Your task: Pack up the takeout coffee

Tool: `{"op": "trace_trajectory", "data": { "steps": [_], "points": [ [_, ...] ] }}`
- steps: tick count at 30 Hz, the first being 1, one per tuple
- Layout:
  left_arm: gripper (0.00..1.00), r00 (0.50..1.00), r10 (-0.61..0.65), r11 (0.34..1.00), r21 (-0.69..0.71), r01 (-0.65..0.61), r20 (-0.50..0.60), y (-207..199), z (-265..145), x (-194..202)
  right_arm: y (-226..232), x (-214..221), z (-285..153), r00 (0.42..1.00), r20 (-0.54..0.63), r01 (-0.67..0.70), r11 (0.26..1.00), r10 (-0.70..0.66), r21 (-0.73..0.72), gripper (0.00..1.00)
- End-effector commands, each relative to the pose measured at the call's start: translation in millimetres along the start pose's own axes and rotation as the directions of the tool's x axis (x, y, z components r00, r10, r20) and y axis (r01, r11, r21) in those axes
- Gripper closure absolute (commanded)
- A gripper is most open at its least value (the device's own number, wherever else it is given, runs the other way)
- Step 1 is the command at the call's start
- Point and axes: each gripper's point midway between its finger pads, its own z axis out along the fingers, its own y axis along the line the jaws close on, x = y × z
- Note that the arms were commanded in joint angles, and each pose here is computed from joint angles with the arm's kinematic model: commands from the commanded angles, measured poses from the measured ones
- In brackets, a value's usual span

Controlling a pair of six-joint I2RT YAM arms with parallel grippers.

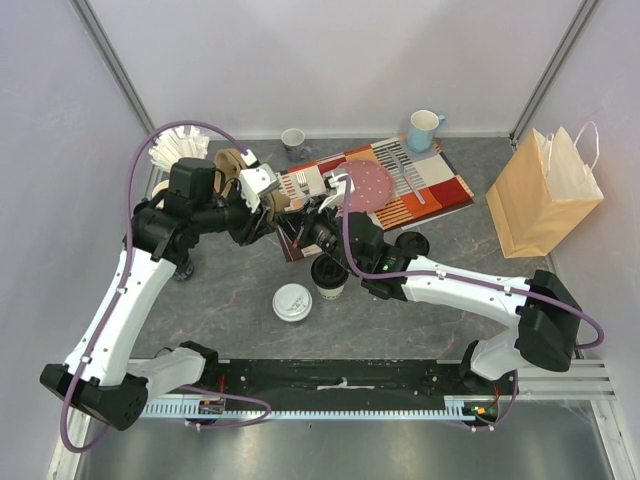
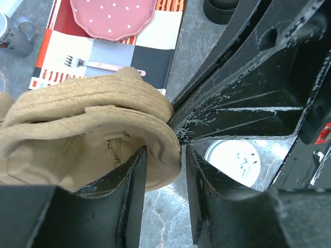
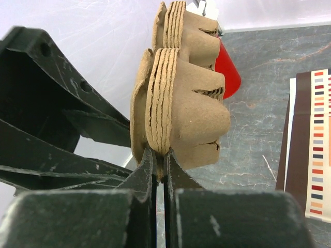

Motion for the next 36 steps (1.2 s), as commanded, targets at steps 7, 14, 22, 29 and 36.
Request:
{"op": "trace_trajectory", "data": {
  "steps": [7,14,22,29,36],
  "points": [
    [0.65,0.997,0.054,0.998,-0.033,-0.052,0.058,8,-7,-23,30,-34,3,0.997,0.073,-0.012,0.996,0.019,-0.094,1.0],
    [0.98,0.998,0.057,0.997,-0.062,-0.055,0.035,13,-7,-16,27,-38,2,0.997,0.08,-0.007,0.996,0.014,-0.087,1.0],
    [0.98,0.997,0.069,0.981,-0.182,-0.064,0.021,27,-34,-28,-7,-34,7,0.997,0.069,-0.023,1.0,0.024,-0.015,1.0],
    [0.98,0.997,0.074,0.94,-0.337,-0.058,0.036,49,-59,-45,-48,-25,17,0.996,0.055,-0.079,0.995,0.076,0.056,1.0],
    [0.98,0.991,0.127,0.889,-0.447,-0.1,0.03,65,-85,-59,-74,-14,38,0.981,0.06,-0.187,0.979,0.182,0.081,1.0]
  ]
}}
